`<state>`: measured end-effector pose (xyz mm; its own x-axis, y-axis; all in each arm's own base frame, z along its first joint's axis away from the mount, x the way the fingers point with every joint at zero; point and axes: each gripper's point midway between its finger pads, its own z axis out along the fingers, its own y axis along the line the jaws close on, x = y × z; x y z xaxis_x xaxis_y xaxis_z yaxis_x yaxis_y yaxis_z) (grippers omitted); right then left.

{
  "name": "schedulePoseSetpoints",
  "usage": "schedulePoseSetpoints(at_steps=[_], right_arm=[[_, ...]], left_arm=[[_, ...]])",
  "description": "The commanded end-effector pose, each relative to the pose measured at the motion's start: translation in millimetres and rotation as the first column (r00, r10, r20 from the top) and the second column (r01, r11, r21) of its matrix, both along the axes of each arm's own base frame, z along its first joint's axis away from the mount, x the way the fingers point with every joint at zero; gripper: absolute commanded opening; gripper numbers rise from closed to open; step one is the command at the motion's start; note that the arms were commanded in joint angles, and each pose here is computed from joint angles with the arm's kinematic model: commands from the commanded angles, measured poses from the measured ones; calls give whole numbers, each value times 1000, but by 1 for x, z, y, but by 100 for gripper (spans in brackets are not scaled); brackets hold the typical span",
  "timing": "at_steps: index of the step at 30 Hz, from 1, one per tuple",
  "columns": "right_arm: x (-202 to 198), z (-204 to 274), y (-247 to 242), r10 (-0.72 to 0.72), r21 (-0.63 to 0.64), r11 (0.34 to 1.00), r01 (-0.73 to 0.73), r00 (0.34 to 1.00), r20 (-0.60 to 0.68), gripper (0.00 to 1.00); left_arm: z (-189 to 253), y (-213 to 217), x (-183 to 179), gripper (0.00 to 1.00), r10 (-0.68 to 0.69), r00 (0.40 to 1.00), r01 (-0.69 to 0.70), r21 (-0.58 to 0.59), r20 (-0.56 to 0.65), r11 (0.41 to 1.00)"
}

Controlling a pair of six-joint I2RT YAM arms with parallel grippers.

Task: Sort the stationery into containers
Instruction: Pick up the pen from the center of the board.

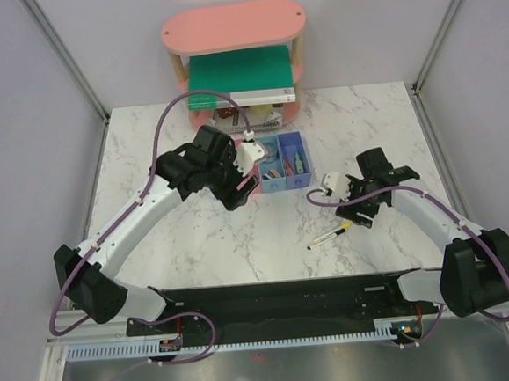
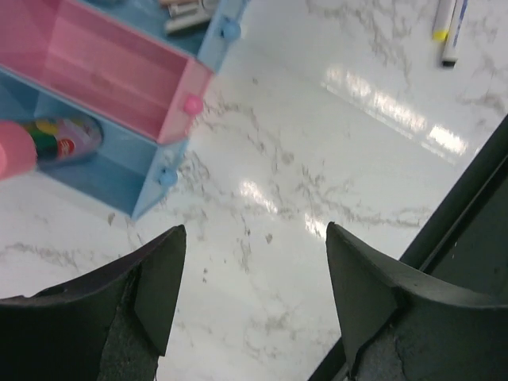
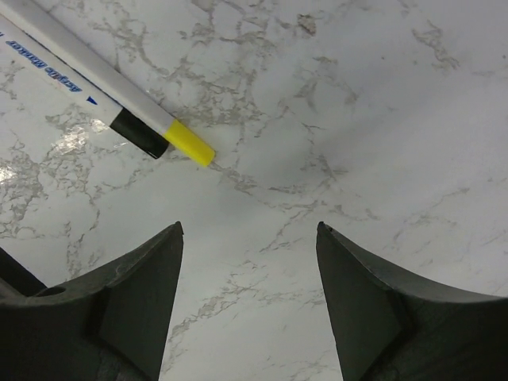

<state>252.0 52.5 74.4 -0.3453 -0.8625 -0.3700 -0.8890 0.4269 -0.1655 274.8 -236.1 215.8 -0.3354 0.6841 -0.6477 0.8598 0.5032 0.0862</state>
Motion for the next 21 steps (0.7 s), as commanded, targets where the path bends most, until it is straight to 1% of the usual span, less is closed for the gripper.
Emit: schedulePoseSetpoints(at_steps=[1,6,10,14,16,21], right_arm=[[-5,-12,14,124,-36,992,-123,992,12,75],[-6,-31,18,172,-90,981,-172,985,-7,74],[2,-38,22,196,-117,974,-195,981,-1,73],[10,-45,24,200,-129,971,-200,980,-8,67],[13,-49,26,209,-133,969,-209,978,-8,66],[12,-54,36,236,-119,964,-236,972,-9,60]], left_arm=[[-3,36,-25,78,-73,997,69,120,28,990],[2,47,-34,78,-87,996,82,143,31,986],[6,50,-37,79,-77,996,72,136,34,988],[7,55,-39,79,-71,996,64,140,46,988],[5,57,-41,79,-70,997,64,145,40,987],[3,59,-41,79,-66,997,59,150,38,987]])
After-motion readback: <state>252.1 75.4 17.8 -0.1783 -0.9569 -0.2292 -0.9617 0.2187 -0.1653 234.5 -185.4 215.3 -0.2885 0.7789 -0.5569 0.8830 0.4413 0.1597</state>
